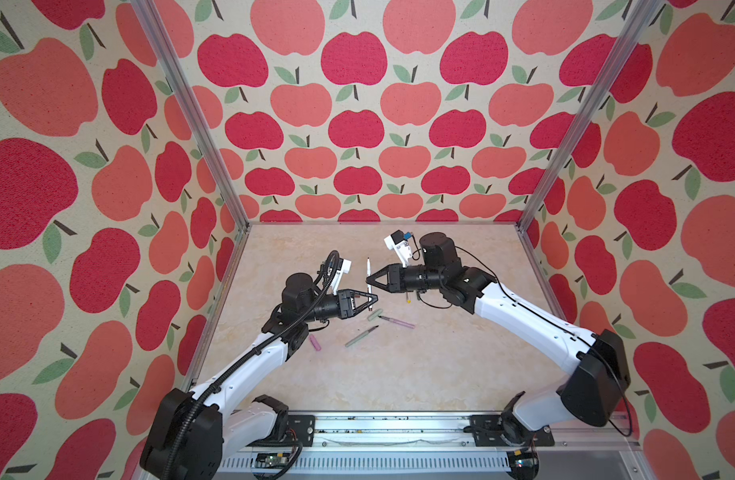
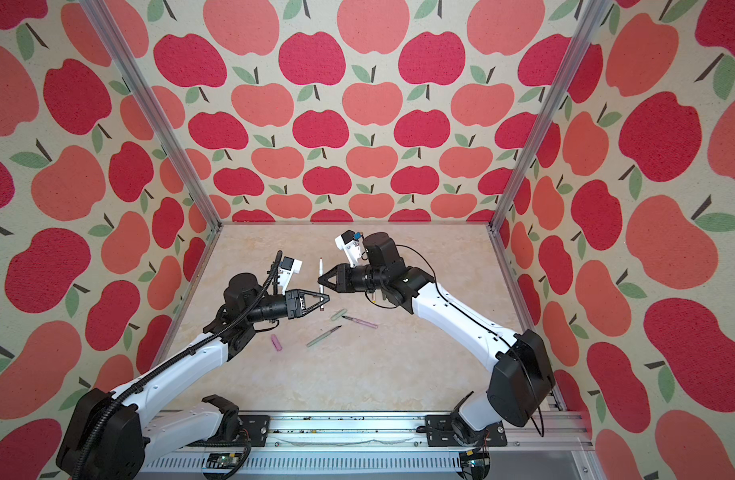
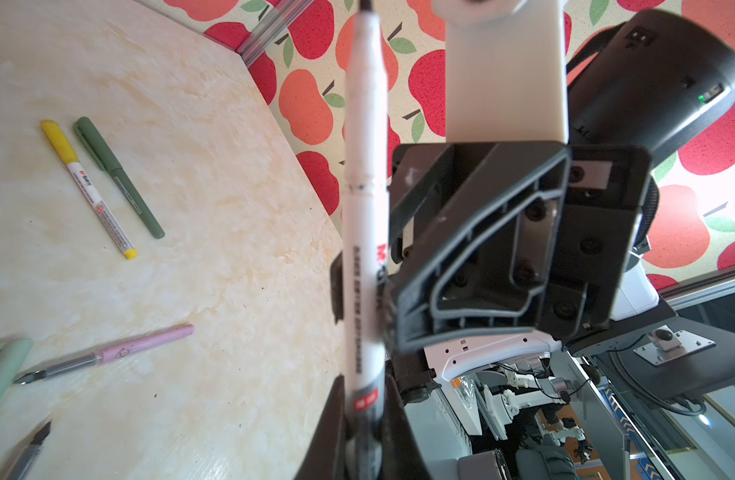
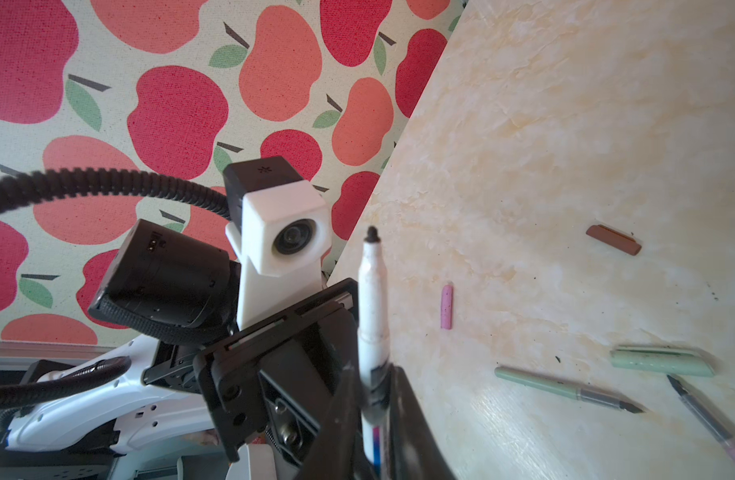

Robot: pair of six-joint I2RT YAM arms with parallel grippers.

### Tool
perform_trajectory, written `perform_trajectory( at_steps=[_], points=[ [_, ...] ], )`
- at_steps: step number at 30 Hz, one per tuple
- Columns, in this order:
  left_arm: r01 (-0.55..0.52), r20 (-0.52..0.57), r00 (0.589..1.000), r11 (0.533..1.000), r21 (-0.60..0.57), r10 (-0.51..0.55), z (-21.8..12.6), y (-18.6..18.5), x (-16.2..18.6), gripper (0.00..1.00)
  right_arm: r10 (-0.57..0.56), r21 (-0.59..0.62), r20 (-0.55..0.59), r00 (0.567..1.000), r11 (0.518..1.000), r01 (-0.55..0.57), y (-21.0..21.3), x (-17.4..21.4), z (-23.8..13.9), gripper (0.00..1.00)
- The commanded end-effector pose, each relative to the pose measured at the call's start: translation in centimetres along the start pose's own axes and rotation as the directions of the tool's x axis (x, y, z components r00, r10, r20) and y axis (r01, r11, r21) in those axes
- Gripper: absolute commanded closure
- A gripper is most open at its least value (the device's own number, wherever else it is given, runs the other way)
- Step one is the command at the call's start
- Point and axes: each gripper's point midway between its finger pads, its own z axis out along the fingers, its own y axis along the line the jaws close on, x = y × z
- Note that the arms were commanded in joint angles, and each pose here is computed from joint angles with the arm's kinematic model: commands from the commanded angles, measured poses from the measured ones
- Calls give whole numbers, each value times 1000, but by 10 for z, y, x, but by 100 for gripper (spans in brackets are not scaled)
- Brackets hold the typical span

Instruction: Insert the pens into the pen caps

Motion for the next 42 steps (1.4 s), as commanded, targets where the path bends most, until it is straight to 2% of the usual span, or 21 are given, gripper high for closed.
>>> perform_trajectory(
  at_steps=[1, 5, 7, 10, 13, 17, 20, 23, 25, 27, 34, 42],
  points=[
    [-23, 36, 999, 996, -85, 26, -9, 4, -8, 100, -38, -11, 6, 999, 999, 38, 14, -7, -4, 62],
    [64, 56, 997, 955, -290, -50, -31, 37, 0, 100, -59, 91, 20, 998, 994, 56, -1, -18, -7, 52],
    [132, 72, 991, 912, -387, -112, -47, 53, 11, 100, -66, 176, 3, 998, 982, 65, -19, -21, -6, 51],
    [237, 122, 971, 851, -468, -203, -68, 70, 26, 100, -107, 308, -68, 992, 943, 123, -51, -21, 1, 50],
    [312, 153, 950, 821, -478, -272, -78, 74, 41, 100, -147, 379, -201, 969, 900, 215, -80, -20, 20, 50],
    [370, 159, 929, 799, -475, -336, -83, 76, 60, 100, -163, 404, -362, 918, 860, 312, -113, -17, 48, 50],
    [394, 149, 917, 782, -482, -370, -88, 77, 74, 100, -179, 416, -466, 867, 820, 393, -139, -11, 68, 50],
    [403, 133, 911, 775, -487, -390, -92, 75, 84, 100, -200, 434, -562, 803, 755, 492, -165, -3, 84, 49],
    [403, 124, 911, 780, -478, -394, -92, 73, 88, 100, -208, 431, -605, 769, 726, 535, -180, 2, 97, 48],
    [403, 111, 910, 790, -463, -399, -91, 70, 91, 100, -218, 421, -620, 754, 718, 554, -188, 6, 109, 48],
    [406, 80, 903, 779, -477, -421, -94, 70, 102, 100, -248, 372, -662, 707, 710, 598, -204, 25, 141, 46],
    [388, 63, 909, 780, -491, -413, -98, 65, 103, 100, -258, 349, -683, 683, 707, 616, -215, 41, 164, 47]
  ],
)
